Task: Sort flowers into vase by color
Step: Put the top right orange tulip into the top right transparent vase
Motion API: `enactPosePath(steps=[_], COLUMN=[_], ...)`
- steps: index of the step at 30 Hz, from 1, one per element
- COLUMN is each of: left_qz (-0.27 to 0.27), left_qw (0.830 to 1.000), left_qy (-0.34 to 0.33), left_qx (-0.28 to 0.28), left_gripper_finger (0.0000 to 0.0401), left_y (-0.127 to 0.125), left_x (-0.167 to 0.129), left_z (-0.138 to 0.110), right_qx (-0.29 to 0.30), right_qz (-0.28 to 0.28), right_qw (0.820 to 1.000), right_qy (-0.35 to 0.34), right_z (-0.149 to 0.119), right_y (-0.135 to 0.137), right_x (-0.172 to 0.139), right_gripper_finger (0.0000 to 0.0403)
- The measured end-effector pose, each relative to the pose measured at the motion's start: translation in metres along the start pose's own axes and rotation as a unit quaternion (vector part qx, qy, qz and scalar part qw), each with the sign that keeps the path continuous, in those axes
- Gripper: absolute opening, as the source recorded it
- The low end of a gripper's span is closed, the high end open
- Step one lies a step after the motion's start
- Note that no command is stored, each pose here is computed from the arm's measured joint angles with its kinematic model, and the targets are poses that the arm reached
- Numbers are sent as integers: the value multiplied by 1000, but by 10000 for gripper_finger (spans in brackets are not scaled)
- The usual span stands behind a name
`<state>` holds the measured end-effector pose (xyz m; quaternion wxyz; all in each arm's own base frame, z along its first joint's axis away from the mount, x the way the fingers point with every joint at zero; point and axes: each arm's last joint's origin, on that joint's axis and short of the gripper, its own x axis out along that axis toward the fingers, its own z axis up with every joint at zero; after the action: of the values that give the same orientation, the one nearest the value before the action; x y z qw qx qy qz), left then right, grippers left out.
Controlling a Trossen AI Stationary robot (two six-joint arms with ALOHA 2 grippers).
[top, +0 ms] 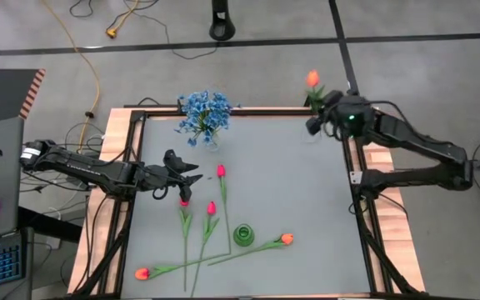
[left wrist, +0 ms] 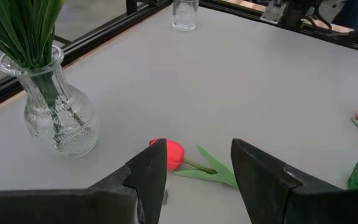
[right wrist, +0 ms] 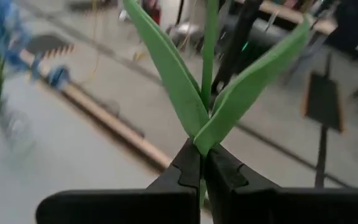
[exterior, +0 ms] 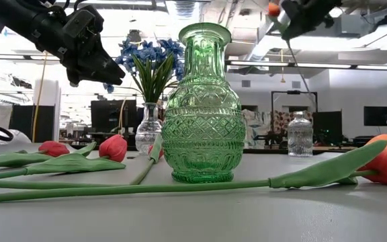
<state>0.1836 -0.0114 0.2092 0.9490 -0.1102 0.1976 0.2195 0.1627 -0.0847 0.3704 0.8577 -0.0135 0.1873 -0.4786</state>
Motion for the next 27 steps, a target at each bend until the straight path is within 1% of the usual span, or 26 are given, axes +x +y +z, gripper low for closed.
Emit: enactPosePath(steps=[4, 8, 17, 22, 27], left_qz=[0, 0, 0, 0, 0], left_qw=[1000, 1000, 1000, 1000, 1000], left_qy=[0, 0, 0, 0, 0], left_qx=[0, 0, 0, 0, 0], left_gripper_finger=[167, 167, 167, 167, 167], left_y=[0, 0, 0, 0, 0], left_x=[0, 0, 0, 0, 0], left_z=[0, 0, 0, 0, 0], right_qx=[5, 6, -1, -10, -14], right_qz=[-22, -42, -72, -63, -63], right_qw=[999, 997, 997, 998, 998], right_qy=[-44, -62, -31, -23, -20], right_z=[10, 15, 12, 10, 10], right_y=[-10, -15, -14, -9, -11], right_x=[-1, 4, 34, 51, 53], right_gripper_finger=[35, 35, 35, 35, 35])
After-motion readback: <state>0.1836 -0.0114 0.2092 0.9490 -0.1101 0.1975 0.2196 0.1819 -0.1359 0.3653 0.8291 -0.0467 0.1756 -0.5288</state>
